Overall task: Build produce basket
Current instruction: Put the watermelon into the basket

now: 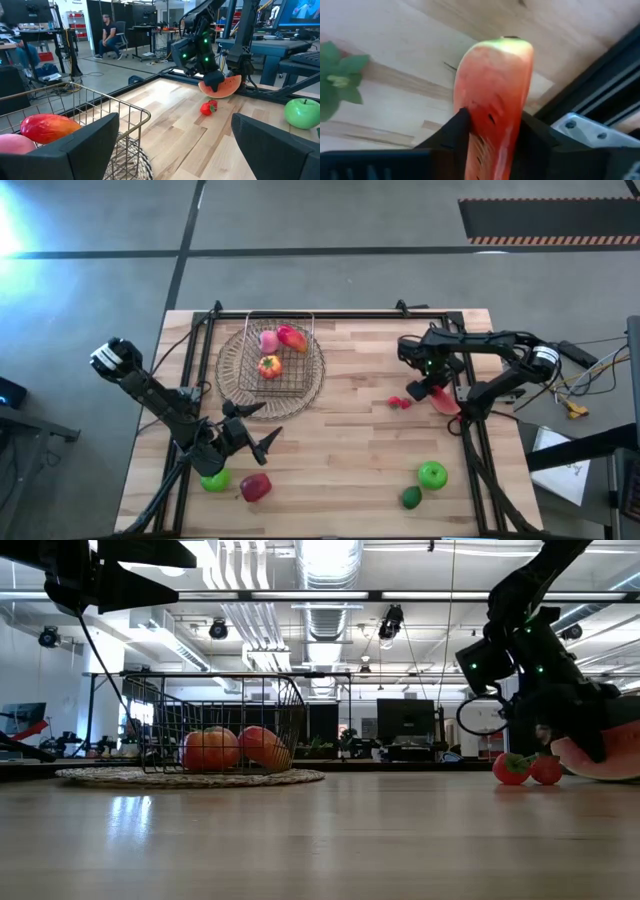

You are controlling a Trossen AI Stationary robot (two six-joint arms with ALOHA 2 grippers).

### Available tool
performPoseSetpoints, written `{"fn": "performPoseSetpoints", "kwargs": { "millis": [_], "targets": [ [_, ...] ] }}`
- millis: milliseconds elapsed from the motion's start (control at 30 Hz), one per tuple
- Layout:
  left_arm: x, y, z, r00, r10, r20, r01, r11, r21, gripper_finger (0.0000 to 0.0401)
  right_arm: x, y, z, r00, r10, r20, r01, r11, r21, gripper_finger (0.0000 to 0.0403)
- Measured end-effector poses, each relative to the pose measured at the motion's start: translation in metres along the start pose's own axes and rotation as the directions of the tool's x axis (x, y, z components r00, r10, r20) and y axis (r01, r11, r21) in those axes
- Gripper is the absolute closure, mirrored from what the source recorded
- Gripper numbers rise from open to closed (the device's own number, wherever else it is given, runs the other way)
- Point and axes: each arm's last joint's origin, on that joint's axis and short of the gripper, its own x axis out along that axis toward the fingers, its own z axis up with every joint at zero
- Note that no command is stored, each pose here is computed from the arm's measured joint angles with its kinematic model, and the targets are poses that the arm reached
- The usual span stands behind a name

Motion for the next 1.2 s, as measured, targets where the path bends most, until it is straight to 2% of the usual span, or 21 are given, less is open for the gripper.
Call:
{"fn": "performPoseSetpoints", "kwargs": {
  "millis": [133,300,367,467,567,733,833,933,1000,1067,1200],
  "targets": [
    [0.0,0.0,0.0,1.0,0.0,0.0,0.0,1.0,0.0,0.0033,-0.007,0.003,0.005,0.998,0.028,0.059,-0.027,0.999,-0.026,0.0311],
    [0.0,0.0,0.0,1.0,0.0,0.0,0.0,1.0,0.0,0.0033,-0.032,0.017,0.013,0.983,0.068,0.173,-0.053,0.995,-0.09,0.0307],
    [0.0,0.0,0.0,1.0,0.0,0.0,0.0,1.0,0.001,0.0033,-0.047,0.027,0.017,0.963,0.106,0.248,-0.073,0.988,-0.138,0.0306],
    [0.0,0.0,0.0,1.0,0.0,0.0,0.0,1.0,0.001,0.0033,-0.076,0.045,0.021,0.907,0.182,0.378,-0.096,0.967,-0.237,0.0306],
    [0.0,0.0,0.0,1.0,0.0,0.0,0.0,1.0,0.001,0.0033,-0.112,0.066,0.023,0.799,0.289,0.527,-0.078,0.919,-0.386,0.0305],
    [0.0,0.0,0.0,1.0,0.0,0.0,0.0,1.0,0.001,0.0033,-0.171,0.096,0.025,0.53,0.481,0.699,-0.009,0.827,-0.562,0.0305],
    [0.0,0.0,0.0,1.0,0.0,0.0,0.0,1.0,0.0,0.0033,-0.197,0.113,0.028,0.379,0.56,0.736,0.096,0.768,-0.634,0.0305],
    [0.0,0.0,0.0,1.0,0.0,0.0,0.0,1.0,0.0,0.0033,-0.211,0.134,0.037,0.266,0.623,0.736,0.237,0.698,-0.676,0.0305],
    [0.0,0.0,0.001,1.0,0.0,0.001,0.0,1.0,-0.004,0.0033,-0.215,0.15,0.046,0.215,0.661,0.719,0.315,0.65,-0.692,0.0305],
    [0.0,0.0,0.001,1.0,-0.001,0.001,0.001,1.0,-0.006,0.0033,-0.217,0.166,0.058,0.187,0.687,0.702,0.383,0.608,-0.696,0.0305],
    [-0.001,0.0,0.003,1.0,-0.007,0.004,0.007,1.0,-0.021,0.0033,-0.213,0.197,0.089,0.203,0.694,0.691,0.52,0.522,-0.677,0.0305]
  ]
}}
